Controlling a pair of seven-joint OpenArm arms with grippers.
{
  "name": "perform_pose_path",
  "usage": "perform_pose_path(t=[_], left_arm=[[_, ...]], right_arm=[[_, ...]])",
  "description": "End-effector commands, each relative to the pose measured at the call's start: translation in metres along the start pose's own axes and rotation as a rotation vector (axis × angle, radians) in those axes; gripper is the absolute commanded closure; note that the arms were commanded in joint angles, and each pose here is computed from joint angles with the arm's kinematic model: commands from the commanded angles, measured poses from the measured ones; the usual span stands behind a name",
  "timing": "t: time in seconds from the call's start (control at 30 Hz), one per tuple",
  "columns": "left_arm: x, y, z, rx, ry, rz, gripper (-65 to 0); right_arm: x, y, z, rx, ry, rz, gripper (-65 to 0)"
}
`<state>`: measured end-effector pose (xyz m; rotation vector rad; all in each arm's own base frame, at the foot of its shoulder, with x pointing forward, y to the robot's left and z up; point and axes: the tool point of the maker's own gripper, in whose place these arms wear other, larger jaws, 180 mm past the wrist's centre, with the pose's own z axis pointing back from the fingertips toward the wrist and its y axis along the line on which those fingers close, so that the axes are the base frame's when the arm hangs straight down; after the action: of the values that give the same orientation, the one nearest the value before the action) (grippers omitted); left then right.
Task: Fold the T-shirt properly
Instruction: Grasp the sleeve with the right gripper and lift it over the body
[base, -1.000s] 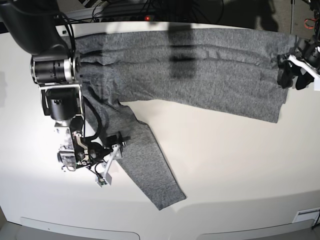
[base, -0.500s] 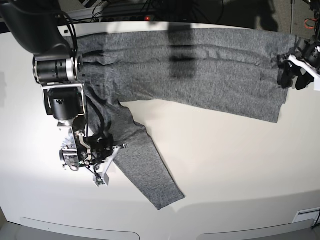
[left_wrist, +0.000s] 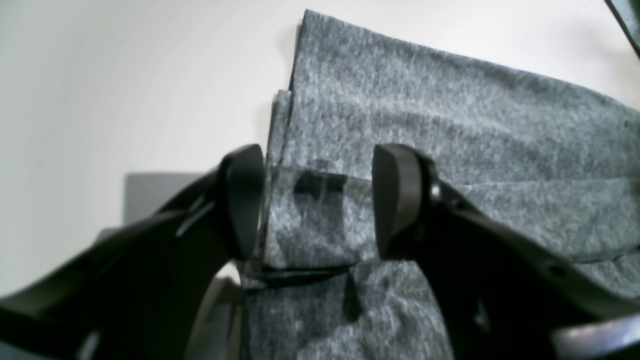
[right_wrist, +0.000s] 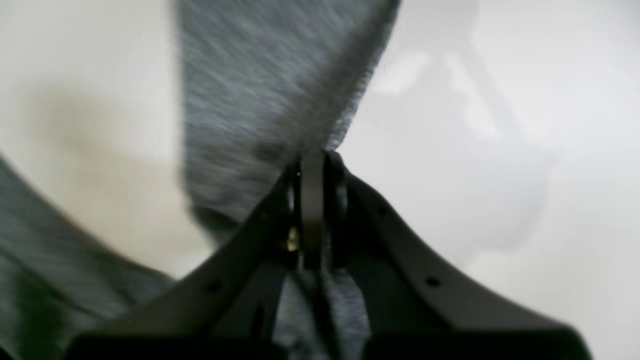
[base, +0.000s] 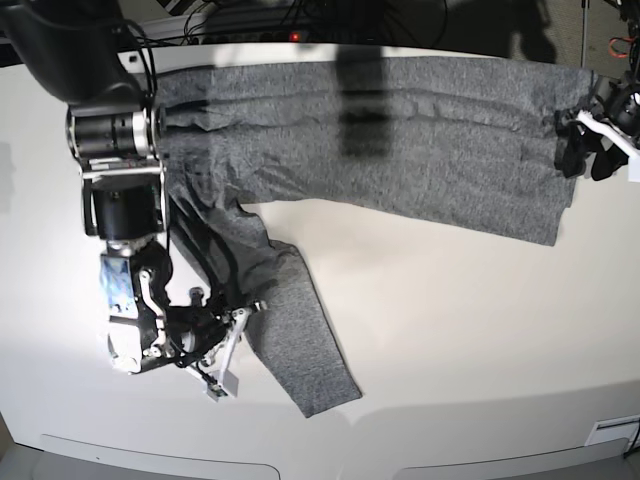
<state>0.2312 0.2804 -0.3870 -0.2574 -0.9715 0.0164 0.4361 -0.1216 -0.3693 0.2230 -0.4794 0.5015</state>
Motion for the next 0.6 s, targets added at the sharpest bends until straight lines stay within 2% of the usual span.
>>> perform_pose_path(t=[0.0, 0.17, 0.33, 0.57], left_arm=[[0.018, 0.004, 0.003, 0.000, -0.050, -0.015, -34.0], [0.018, 0.003, 0.003, 0.000, -0.051, -0.015, -33.9], [0.018, 0.003, 0.003, 0.000, -0.050, -0.015, -34.0], [0.015, 0.005, 0.003, 0.008, -0.036, -0.035, -33.9]], right_arm=[[0.017, 0.004, 0.011, 0.009, -0.056, 0.023, 0.0], [-0.007, 0.061, 0.016, 0.101, -0.034, 0.128, 0.0], [-0.028, 0.116, 0.034, 0.128, -0.079, 0.225, 0.0], [-0.069, 0.170, 0.042, 0.229, -0.096, 0.224, 0.0]])
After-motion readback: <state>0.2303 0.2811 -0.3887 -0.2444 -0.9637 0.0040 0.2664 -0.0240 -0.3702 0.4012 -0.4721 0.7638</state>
